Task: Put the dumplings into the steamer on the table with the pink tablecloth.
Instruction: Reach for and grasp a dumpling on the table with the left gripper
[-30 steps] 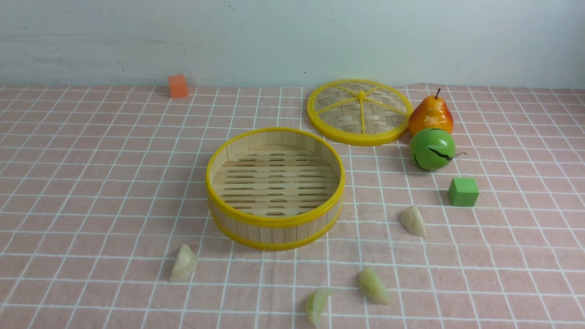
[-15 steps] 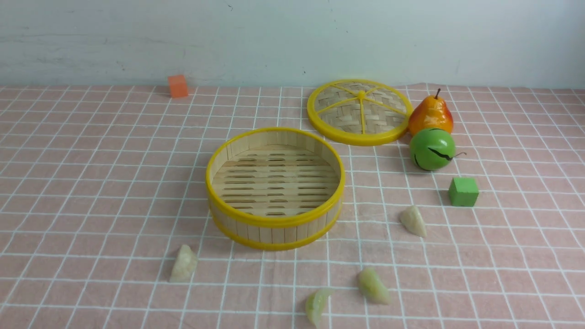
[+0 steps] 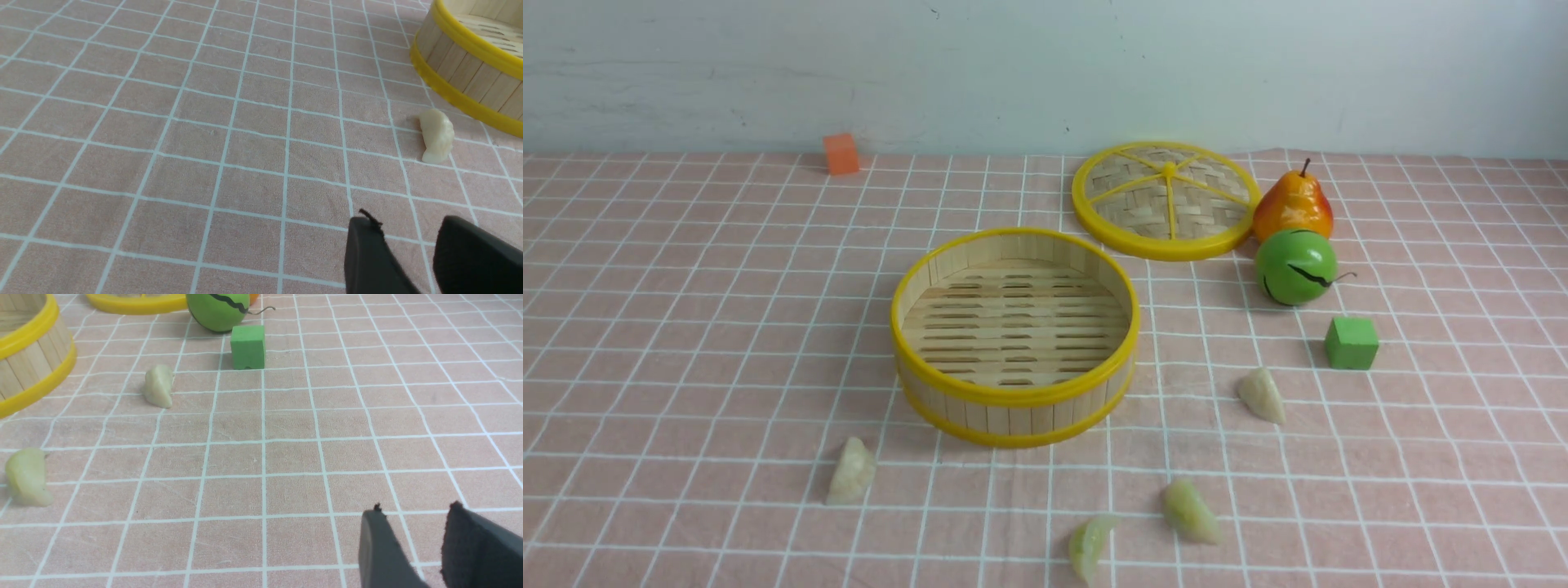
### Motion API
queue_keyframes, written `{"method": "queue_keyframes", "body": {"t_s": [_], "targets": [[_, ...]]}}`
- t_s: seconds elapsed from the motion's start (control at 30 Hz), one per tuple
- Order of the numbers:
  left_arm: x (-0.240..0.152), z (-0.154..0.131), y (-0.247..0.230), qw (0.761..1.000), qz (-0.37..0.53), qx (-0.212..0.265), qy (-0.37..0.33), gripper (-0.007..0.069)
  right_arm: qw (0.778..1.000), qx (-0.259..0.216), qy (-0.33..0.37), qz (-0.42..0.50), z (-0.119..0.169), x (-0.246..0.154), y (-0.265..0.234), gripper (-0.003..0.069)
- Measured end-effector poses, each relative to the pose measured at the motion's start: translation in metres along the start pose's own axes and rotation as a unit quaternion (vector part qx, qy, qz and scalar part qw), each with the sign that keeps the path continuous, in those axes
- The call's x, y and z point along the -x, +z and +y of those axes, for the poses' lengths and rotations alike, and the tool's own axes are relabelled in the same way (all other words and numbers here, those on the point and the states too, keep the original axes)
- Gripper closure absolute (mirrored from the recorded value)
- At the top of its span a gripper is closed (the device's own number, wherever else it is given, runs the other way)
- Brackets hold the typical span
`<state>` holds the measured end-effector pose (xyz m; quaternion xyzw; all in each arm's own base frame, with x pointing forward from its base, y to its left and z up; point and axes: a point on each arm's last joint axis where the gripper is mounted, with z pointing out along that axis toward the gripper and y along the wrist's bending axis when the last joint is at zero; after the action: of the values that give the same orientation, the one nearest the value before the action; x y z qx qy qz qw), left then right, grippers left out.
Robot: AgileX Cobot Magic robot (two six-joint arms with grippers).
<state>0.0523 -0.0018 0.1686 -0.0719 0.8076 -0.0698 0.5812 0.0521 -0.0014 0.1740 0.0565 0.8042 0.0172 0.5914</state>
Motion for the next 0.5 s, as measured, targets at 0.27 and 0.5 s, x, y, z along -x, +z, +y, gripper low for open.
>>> {"method": "queue_keyframes", "body": {"t_s": [0.27,0.5], "targets": [[0.0000,0.0000,0.0000,1.000,0.000,0.000,0.000,0.0387,1.000,0.000,0.001,0.000,0.0001,0.0000,0.0000,0.0420],[0.0008,0.0004,0.0000,1.000,-0.004,0.002,0.007,0.0387,1.000,0.000,0.001,0.000,0.0001,0.0000,0.0000,0.0420]]}}
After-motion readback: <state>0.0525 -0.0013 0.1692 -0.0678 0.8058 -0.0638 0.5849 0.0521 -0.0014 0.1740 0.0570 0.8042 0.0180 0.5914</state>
